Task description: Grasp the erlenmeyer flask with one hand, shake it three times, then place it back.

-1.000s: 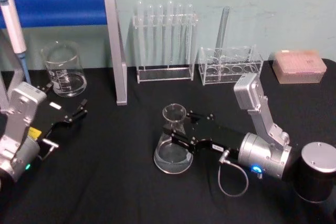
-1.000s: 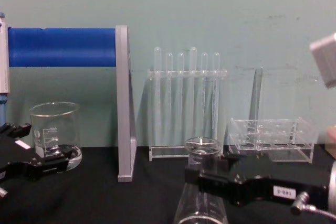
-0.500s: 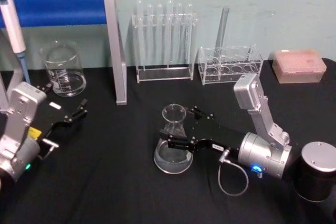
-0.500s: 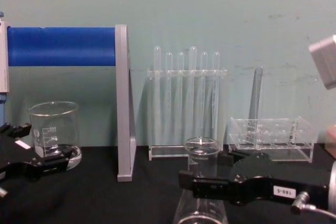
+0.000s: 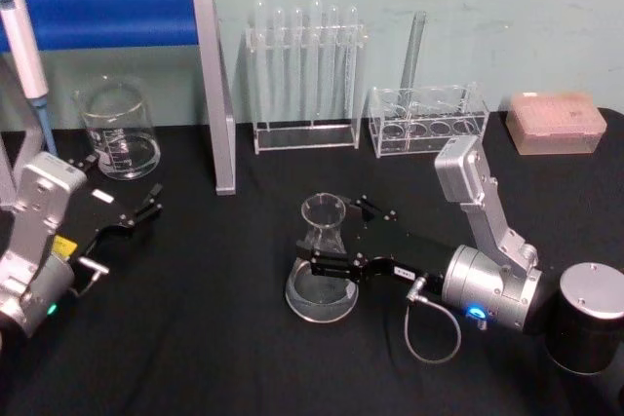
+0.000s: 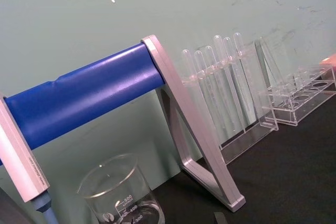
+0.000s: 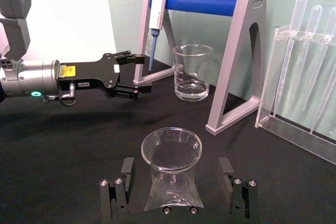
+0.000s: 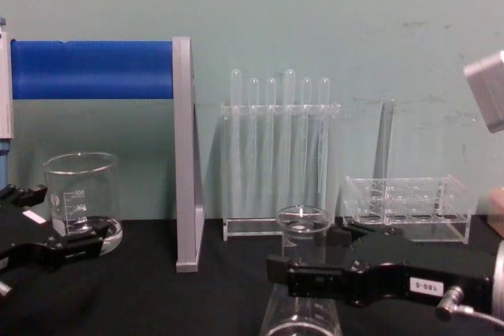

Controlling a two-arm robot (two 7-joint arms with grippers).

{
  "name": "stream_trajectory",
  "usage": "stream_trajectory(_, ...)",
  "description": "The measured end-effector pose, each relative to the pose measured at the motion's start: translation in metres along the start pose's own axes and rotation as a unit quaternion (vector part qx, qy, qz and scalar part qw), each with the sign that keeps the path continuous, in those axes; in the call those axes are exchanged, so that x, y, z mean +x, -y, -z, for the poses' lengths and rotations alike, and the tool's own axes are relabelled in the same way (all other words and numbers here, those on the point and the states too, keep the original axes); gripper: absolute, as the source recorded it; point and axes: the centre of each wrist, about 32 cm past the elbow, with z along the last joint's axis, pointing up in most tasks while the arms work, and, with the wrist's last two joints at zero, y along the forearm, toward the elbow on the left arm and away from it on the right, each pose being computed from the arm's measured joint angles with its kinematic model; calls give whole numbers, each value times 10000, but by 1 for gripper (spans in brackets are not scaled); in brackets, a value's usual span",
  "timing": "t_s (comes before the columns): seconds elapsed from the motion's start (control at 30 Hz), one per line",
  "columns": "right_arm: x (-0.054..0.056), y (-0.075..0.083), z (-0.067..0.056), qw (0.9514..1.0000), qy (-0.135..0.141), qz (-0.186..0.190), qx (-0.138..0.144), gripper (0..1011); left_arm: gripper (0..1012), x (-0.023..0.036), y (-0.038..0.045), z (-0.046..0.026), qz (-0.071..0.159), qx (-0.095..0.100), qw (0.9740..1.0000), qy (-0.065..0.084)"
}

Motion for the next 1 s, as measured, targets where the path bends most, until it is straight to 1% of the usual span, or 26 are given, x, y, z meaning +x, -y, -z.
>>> stream_trajectory(0.4, -21, 42, -10, 10000, 69, -47, -34, 1003, 1001, 0, 0, 0, 0, 0, 10000, 0)
stream_trajectory(0.6, -54, 127, -2, 9999, 107, -4, -79, 1003, 1001, 0, 0, 0, 0, 0, 10000, 0)
stream_trajectory(0.8, -96, 284, 10, 9997, 137, 127, -151, 1003, 1001, 0, 0, 0, 0, 0, 10000, 0)
stream_trajectory(0.83, -110, 333, 16, 9996, 138, 171, -176, 1002, 1001, 0, 0, 0, 0, 0, 10000, 0)
stream_trajectory(0.93, -128, 412, 28, 9994, 132, 244, -214, 1003, 1001, 0, 0, 0, 0, 0, 10000, 0)
stream_trajectory(1.0, -142, 502, 41, 9990, 113, 359, -249, 1003, 1001, 0, 0, 0, 0, 0, 10000, 0)
